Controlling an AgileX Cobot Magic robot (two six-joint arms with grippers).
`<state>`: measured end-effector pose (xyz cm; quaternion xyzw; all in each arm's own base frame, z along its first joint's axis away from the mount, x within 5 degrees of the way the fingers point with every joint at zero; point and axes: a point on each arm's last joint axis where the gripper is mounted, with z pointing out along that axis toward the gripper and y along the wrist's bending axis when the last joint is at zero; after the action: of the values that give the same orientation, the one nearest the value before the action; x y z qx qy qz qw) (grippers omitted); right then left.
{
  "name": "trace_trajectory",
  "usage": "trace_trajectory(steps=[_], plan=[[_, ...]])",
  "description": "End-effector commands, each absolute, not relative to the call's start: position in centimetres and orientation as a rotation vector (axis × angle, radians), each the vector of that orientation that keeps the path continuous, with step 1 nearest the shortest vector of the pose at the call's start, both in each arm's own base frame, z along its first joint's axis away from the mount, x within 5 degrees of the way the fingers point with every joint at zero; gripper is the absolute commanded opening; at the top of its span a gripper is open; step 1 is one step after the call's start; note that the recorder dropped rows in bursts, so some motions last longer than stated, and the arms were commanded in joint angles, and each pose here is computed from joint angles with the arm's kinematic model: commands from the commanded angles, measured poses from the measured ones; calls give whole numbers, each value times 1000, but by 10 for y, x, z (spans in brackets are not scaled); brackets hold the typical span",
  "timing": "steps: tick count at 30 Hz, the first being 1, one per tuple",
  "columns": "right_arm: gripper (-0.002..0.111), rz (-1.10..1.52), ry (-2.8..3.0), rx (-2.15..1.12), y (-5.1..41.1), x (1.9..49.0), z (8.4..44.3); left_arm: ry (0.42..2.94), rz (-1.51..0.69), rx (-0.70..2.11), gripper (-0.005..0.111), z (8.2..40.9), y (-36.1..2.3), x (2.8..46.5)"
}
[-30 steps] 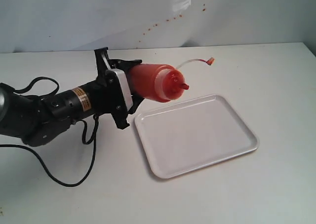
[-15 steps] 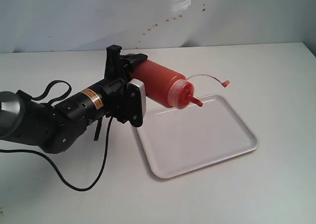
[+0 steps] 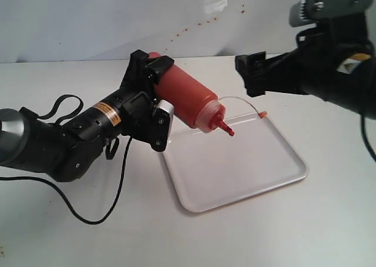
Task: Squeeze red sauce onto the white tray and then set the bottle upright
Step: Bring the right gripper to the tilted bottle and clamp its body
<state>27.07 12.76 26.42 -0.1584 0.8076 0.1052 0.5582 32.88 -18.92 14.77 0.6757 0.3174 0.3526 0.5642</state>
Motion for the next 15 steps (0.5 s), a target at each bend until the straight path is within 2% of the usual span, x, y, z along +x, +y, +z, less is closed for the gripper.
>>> trace_trajectory(steps=[1,7,15], plan=[[105,242,2004,-527,150,301,258,620,973,1493,0,177,-195,340],[105,218,2027,-670,162,317,264,500,1084,1495,0,192,-201,348],[105,236,2054,-875,171,315,269,314,1247,1571,0,194,-204,349]])
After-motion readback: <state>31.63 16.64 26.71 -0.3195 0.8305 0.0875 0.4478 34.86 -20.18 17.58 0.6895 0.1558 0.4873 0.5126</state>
